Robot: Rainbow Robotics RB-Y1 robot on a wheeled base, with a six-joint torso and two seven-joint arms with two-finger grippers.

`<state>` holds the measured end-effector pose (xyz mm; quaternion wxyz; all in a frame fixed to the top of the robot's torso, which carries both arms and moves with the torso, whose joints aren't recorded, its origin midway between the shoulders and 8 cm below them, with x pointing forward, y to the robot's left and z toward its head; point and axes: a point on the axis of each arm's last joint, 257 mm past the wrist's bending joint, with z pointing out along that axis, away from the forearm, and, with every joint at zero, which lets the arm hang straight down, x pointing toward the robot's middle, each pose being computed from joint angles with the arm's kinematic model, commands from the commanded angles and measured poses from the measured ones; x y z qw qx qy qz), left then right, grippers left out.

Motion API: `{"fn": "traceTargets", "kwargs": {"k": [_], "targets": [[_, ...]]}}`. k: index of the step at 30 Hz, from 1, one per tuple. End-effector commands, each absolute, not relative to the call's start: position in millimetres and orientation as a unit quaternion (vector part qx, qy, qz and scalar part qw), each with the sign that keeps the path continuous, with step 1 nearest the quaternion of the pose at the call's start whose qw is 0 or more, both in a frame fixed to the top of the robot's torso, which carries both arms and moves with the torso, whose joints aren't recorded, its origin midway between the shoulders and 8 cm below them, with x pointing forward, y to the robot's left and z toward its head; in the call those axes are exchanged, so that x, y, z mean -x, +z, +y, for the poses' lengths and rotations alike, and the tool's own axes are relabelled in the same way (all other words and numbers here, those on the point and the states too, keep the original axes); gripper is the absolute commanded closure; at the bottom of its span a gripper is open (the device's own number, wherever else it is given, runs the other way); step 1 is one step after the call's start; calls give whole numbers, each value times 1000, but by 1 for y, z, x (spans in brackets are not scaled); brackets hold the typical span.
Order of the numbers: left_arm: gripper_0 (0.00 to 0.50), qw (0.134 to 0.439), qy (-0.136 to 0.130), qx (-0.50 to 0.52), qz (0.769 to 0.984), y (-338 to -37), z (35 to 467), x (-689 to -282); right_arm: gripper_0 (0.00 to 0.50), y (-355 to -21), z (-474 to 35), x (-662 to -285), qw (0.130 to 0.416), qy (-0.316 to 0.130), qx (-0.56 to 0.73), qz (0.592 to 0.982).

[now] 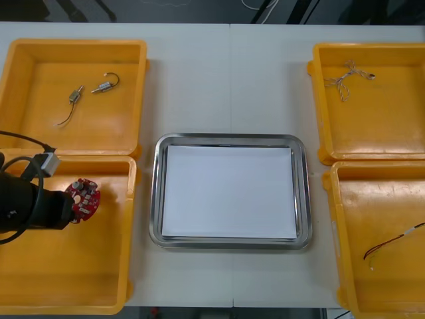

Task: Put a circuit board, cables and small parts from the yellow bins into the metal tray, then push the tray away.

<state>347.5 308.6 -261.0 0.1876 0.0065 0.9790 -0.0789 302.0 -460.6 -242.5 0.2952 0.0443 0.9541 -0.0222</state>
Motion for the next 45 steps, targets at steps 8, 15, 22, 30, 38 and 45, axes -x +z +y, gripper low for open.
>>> {"fn": "traceTargets", "kwargs": {"k": [8, 15, 22, 30, 38, 45], "targets": [[500, 208, -35, -71, 975, -274, 346, -322, 500, -251, -473, -302, 295, -35, -20, 955], [500, 209, -15, -73, 975, -286, 362, -312, 49, -251, -470, -303, 295, -31, -18, 955], [500, 206, -5, -75, 976, -294, 370, -308, 0, -251, -471, -303, 295, -30, -23, 955], [500, 211, -8, -77, 974, -308, 372, -318, 0, -233, -474, -302, 273, -28, -35, 961], [500, 206, -5, -83, 975, -314, 370, -318, 0, -213, -453, -324, 273, -1, -85, 958], [500, 207, -11, -80, 975, -315, 365, -320, 0, -200, -435, -346, 265, 13, -150, 952]]}}
